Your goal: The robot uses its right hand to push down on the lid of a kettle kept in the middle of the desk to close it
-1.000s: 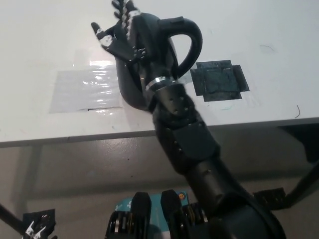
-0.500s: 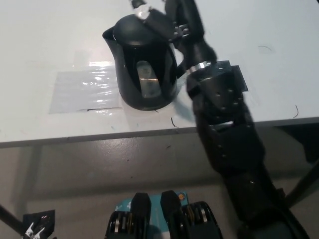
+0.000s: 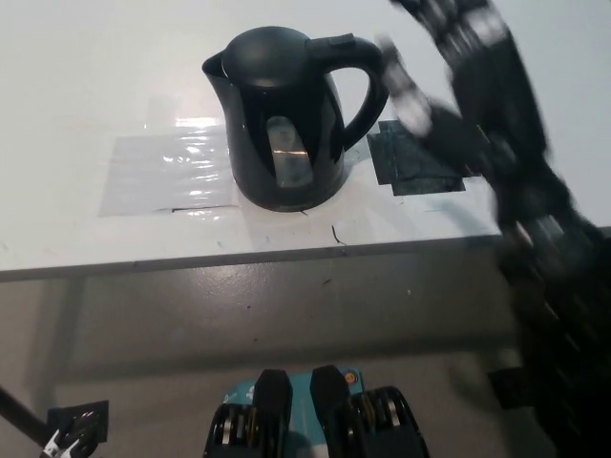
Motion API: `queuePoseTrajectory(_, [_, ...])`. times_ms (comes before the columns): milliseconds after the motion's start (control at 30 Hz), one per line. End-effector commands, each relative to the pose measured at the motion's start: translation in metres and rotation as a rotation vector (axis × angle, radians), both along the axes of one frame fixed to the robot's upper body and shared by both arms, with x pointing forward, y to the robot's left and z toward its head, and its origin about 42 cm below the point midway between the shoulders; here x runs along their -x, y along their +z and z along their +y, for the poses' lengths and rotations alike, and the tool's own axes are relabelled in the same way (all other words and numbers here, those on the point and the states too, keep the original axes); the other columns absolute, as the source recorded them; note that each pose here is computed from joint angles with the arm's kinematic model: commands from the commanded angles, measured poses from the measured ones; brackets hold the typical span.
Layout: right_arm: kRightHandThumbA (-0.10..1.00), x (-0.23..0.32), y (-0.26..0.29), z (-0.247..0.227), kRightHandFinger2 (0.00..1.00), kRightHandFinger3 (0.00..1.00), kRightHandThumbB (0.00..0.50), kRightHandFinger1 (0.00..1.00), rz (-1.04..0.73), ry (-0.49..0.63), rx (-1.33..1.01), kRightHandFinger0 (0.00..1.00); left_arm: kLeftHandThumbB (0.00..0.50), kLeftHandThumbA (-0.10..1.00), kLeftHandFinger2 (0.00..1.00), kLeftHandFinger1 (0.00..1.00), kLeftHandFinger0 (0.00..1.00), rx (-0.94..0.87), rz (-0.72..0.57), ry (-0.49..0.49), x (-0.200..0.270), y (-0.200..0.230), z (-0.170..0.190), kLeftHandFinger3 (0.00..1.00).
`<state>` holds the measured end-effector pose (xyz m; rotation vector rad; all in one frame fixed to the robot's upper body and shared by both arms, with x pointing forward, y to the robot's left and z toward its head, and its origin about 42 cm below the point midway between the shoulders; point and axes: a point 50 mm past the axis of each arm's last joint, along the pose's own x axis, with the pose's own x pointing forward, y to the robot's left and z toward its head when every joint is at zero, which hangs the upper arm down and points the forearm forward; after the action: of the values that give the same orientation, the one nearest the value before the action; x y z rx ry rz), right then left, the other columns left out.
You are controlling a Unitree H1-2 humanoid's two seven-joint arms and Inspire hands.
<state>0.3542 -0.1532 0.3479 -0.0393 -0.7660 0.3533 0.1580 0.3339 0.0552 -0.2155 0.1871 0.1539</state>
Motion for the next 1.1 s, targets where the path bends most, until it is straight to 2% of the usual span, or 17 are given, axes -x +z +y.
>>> queuePoseTrajectory(0, [0.44, 0.048, -0.011, -0.034, 0.98, 1.00, 0.166, 0.91, 0.000, 0.079, 0.082, 0.87, 0.200, 0.33, 0.88, 1.00, 1.00, -0.042, -0.079, -0.008, -0.001, 0.017, 0.019, 1.00])
queuePoseTrajectory(33, [0.45, 0.052, -0.026, -0.047, 0.98, 1.00, 0.159, 0.91, 0.047, 0.039, 0.100, 0.87, 0.221, 0.33, 0.88, 1.00, 1.00, -0.032, -0.078, 0.008, -0.003, 0.019, 0.020, 1.00])
queuePoseTrajectory(100, [0.46, 0.050, -0.025, -0.047, 0.98, 1.00, 0.160, 0.91, 0.048, 0.043, 0.105, 0.87, 0.222, 0.33, 0.87, 1.00, 1.00, -0.030, -0.085, 0.016, -0.005, 0.020, 0.021, 1.00])
queuePoseTrajectory(133, [0.47, 0.053, -0.049, -0.065, 0.97, 1.00, 0.144, 0.90, 0.100, -0.012, 0.127, 0.86, 0.212, 0.32, 0.87, 1.00, 1.00, -0.034, -0.086, 0.020, -0.005, 0.021, 0.023, 1.00])
queuePoseTrajectory(267, [0.53, 0.056, -0.077, -0.082, 0.96, 1.00, 0.157, 0.90, 0.153, -0.077, 0.142, 0.85, 0.216, 0.33, 0.88, 1.00, 1.00, -0.040, -0.091, 0.026, -0.003, 0.021, 0.026, 1.00])
queuePoseTrajectory(300, [0.54, 0.057, -0.094, -0.093, 0.96, 1.00, 0.171, 0.92, 0.214, -0.100, 0.131, 0.87, 0.222, 0.34, 0.89, 1.00, 1.00, -0.038, -0.096, 0.022, -0.004, 0.020, 0.026, 1.00])
queuePoseTrajectory(500, [0.52, 0.053, -0.135, -0.112, 1.00, 1.00, 0.091, 0.96, 0.316, -0.152, 0.100, 0.93, 0.182, 0.32, 0.88, 1.00, 1.00, -0.038, -0.096, 0.021, -0.006, 0.019, 0.023, 1.00])
queuePoseTrajectory(600, [0.47, 0.047, -0.166, -0.122, 1.00, 1.00, 0.047, 0.98, 0.382, -0.200, 0.087, 0.96, 0.172, 0.32, 0.89, 1.00, 1.00, -0.035, -0.093, 0.022, -0.006, 0.020, 0.022, 1.00])
queuePoseTrajectory(700, [0.45, 0.042, -0.186, -0.128, 1.00, 1.00, 0.049, 0.98, 0.429, -0.246, 0.081, 0.95, 0.178, 0.33, 0.88, 1.00, 1.00, -0.037, -0.095, 0.024, -0.008, 0.022, 0.021, 1.00])
queuePoseTrajectory(833, [0.43, 0.031, -0.220, -0.140, 1.00, 1.00, 0.001, 1.00, 0.523, -0.298, 0.053, 1.00, 0.171, 0.31, 0.88, 1.00, 1.00, -0.041, -0.112, 0.017, -0.015, 0.023, 0.021, 1.00])
queuePoseTrajectory(1067, [0.46, 0.012, -0.261, -0.155, 1.00, 1.00, 0.000, 1.00, 0.638, -0.342, 0.052, 1.00, 0.205, 0.35, 0.88, 1.00, 1.00, -0.032, -0.133, 0.042, -0.015, 0.017, 0.018, 1.00])
